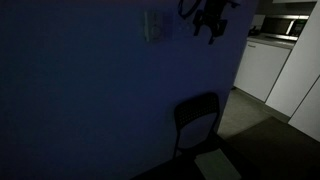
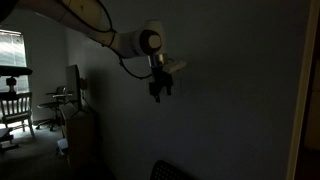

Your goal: Turn off the switch

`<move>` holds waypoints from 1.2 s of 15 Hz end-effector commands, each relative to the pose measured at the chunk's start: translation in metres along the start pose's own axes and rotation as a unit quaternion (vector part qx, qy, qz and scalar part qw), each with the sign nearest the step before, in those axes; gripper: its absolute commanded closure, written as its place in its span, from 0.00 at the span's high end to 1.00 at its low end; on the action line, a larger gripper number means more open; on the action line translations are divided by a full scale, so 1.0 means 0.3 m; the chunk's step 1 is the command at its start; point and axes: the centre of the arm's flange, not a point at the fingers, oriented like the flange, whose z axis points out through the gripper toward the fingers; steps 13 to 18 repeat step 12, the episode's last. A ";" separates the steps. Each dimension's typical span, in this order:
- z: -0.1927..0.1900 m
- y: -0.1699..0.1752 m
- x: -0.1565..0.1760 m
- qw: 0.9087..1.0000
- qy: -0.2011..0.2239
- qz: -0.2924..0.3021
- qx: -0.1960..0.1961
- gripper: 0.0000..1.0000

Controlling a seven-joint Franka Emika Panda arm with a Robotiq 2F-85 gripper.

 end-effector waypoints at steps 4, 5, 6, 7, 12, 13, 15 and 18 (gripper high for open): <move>-0.009 -0.164 0.014 0.997 -0.012 -0.008 0.081 1.00; -0.017 -0.179 0.021 0.996 -0.013 -0.010 0.083 1.00; -0.020 -0.193 0.027 0.996 -0.011 -0.015 0.085 1.00; -0.028 -0.202 0.030 0.996 -0.010 -0.017 0.087 1.00; -0.025 -0.161 0.044 0.996 -0.010 -0.013 0.084 1.00; -0.025 -0.161 0.044 0.996 -0.010 -0.013 0.084 1.00; -0.025 -0.161 0.044 0.996 -0.010 -0.013 0.084 1.00; -0.025 -0.161 0.044 0.996 -0.010 -0.013 0.084 1.00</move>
